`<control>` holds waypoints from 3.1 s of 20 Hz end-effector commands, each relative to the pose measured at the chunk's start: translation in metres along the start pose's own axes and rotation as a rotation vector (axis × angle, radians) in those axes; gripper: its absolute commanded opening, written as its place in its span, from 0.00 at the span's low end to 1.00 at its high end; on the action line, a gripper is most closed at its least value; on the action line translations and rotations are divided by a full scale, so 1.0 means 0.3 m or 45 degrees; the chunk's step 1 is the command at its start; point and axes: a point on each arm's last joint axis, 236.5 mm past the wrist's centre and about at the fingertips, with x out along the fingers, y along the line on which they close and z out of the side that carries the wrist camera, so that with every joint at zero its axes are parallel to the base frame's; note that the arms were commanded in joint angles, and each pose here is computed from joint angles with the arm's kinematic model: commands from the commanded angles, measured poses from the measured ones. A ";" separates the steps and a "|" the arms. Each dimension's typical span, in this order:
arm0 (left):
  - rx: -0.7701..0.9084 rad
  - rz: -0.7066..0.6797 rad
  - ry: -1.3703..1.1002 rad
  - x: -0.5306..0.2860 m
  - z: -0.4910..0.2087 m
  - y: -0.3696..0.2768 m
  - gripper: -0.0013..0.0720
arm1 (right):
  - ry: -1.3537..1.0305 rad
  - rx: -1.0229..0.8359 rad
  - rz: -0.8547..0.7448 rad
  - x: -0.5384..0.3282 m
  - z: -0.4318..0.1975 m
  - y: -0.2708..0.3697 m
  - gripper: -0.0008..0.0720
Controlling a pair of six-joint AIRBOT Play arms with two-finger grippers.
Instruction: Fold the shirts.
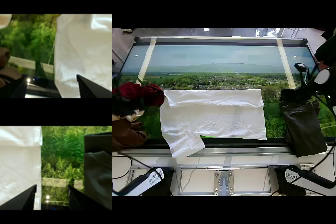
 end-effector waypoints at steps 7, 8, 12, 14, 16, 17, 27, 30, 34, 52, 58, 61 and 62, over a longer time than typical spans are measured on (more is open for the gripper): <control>-0.367 -0.269 0.528 0.243 -0.456 -0.029 0.97 | -0.077 0.095 0.128 0.002 -0.032 0.025 0.64; -0.374 -0.285 0.597 0.264 -0.478 -0.036 0.97 | -0.082 0.096 0.132 0.000 -0.029 0.028 0.64; -0.390 -0.326 0.782 0.328 -0.539 -0.061 0.97 | -0.082 0.098 0.138 -0.002 -0.029 0.032 0.64; -0.356 -0.333 0.834 0.351 -0.555 -0.089 0.97 | -0.087 0.104 0.157 -0.004 -0.026 0.044 0.64; -0.318 -0.359 0.839 0.382 -0.546 -0.144 0.97 | -0.096 0.112 0.185 -0.009 -0.018 0.060 0.64; -0.299 -0.370 0.830 0.401 -0.538 -0.174 0.97 | -0.102 0.117 0.201 -0.012 -0.015 0.070 0.64; -0.198 -0.502 0.962 0.352 -0.590 -0.312 0.03 | -0.133 0.091 0.079 -0.085 -0.046 0.001 0.62; -0.169 -0.507 0.924 0.341 -0.577 -0.314 0.04 | -0.027 0.228 0.073 -0.122 -0.192 -0.076 0.62; -0.146 -0.499 0.848 0.339 -0.549 -0.313 0.03 | 0.152 0.592 0.339 0.045 -0.502 0.015 0.62; -0.147 -0.506 0.819 0.335 -0.535 -0.320 0.04 | 0.067 1.249 0.506 0.359 -0.633 0.085 0.52; -0.148 -0.504 0.811 0.339 -0.531 -0.319 0.04 | 0.138 1.230 0.532 0.375 -0.659 0.109 0.52; -0.148 -0.504 0.811 0.339 -0.531 -0.319 0.04 | 0.176 1.152 0.514 0.401 -0.672 0.147 0.51; -0.148 -0.504 0.812 0.338 -0.532 -0.319 0.04 | 0.153 1.135 0.507 0.410 -0.657 0.153 0.51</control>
